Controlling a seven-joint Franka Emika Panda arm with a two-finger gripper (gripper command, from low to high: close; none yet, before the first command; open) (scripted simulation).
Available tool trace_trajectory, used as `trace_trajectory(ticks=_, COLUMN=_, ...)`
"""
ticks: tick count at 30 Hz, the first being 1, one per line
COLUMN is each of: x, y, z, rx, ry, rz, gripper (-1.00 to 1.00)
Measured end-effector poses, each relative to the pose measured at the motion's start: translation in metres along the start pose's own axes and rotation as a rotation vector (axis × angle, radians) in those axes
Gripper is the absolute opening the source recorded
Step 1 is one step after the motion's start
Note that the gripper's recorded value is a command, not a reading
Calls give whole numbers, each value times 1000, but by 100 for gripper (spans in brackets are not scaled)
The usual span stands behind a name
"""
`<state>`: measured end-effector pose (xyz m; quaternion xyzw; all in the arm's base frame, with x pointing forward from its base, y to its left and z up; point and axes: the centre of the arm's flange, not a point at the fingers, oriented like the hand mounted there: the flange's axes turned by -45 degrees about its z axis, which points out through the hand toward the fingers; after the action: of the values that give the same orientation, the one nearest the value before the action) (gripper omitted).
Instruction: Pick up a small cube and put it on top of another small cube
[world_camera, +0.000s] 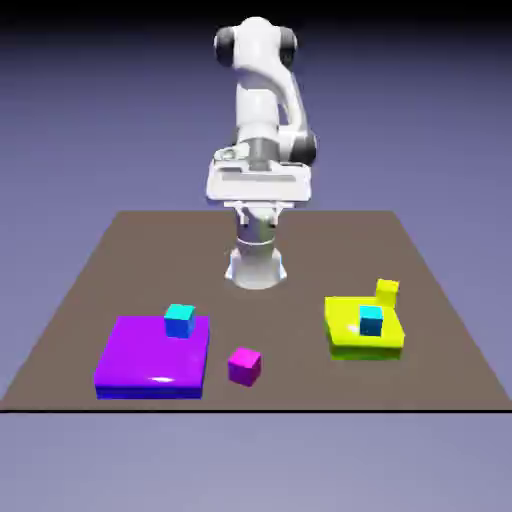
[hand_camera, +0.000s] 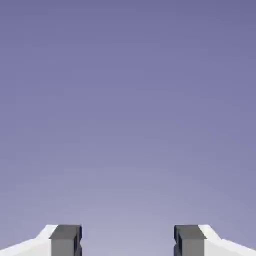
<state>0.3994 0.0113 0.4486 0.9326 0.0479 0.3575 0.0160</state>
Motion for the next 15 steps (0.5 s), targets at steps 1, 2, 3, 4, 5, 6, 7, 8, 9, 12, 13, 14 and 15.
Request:
trace_trajectory(ticks=1, x=1, y=-5, z=12, rx=0, ry=-54, rz=-39, gripper=0)
trace_trajectory(ticks=2, x=1, y=-10, z=23, rx=1, ry=-108, rz=-79, gripper=0)
trace_trajectory(ticks=3, x=1, y=-15, z=35, rx=1, ry=-162, rz=-118, gripper=0)
trace_trajectory(ticks=4, x=0, y=-20, z=46, rx=1, ry=-215, rz=-156, gripper=0)
trace_trajectory(ticks=5, x=-1, y=-25, z=58, rx=1, ry=-269, rz=-195, gripper=0)
trace_trajectory(ticks=6, x=-3, y=-30, z=69, rx=0, ry=-322, rz=-233, gripper=0)
trace_trajectory(ticks=7, x=-5, y=-34, z=80, rx=0, ry=-374, rz=-271, gripper=0)
trace_trajectory(ticks=8, x=-8, y=-38, z=91, rx=-1, ry=-427, rz=-309, gripper=0)
trace_trajectory(ticks=9, x=-11, y=-42, z=102, rx=-2, ry=-479, rz=-346, gripper=0)
trace_trajectory(ticks=12, x=-21, y=-54, z=133, rx=-6, ry=-632, rz=-458, gripper=0)
trace_trajectory(ticks=13, x=-25, y=-58, z=143, rx=-8, ry=-681, rz=-496, gripper=0)
trace_trajectory(ticks=14, x=-30, y=-61, z=153, rx=-10, ry=-731, rz=-532, gripper=0)
trace_trajectory(ticks=15, x=-34, y=-64, z=163, rx=-13, ry=-780, rz=-567, gripper=0)
